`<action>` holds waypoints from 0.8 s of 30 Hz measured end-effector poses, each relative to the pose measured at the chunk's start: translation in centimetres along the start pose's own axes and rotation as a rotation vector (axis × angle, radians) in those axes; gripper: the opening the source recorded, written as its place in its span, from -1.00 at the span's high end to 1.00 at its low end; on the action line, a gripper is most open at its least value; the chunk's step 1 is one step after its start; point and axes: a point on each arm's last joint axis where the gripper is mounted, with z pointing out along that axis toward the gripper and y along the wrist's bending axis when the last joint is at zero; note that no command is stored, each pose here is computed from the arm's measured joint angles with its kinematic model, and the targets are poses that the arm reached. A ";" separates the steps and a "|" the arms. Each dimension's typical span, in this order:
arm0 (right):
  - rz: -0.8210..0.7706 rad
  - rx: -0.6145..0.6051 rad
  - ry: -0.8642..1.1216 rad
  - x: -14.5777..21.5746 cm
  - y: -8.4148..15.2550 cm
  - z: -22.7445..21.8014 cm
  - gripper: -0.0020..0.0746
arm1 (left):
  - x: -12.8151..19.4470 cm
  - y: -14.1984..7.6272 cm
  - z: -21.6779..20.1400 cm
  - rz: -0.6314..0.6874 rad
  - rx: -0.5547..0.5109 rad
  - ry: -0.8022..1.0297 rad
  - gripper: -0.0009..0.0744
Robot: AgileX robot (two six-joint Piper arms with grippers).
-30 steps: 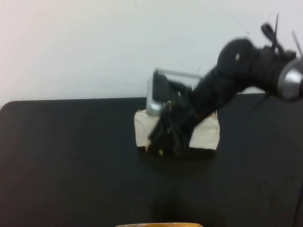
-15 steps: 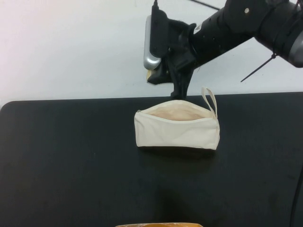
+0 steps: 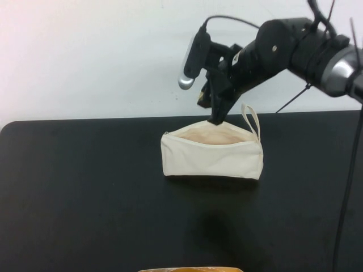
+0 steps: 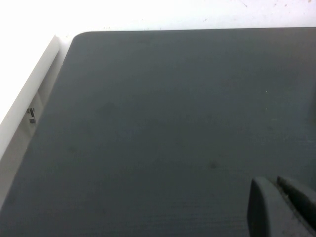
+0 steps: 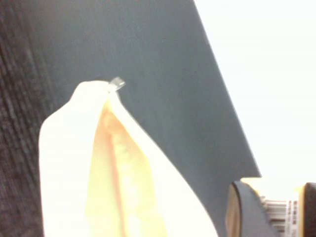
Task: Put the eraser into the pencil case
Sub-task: Place the eraser on the pencil case
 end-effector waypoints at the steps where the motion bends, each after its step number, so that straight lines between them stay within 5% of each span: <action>1: 0.011 -0.012 0.009 0.2 0.1 0.3 0.42 | 0.0 0.0 0.0 0.000 0.000 0.000 0.98; 16: 0.171 -0.149 0.124 1.4 1.6 0.9 0.39 | 0.0 0.0 0.0 0.000 0.000 0.000 0.98; 24: 0.232 -0.131 0.117 1.4 1.5 1.3 -0.29 | 0.0 0.0 0.0 0.000 0.000 0.000 0.98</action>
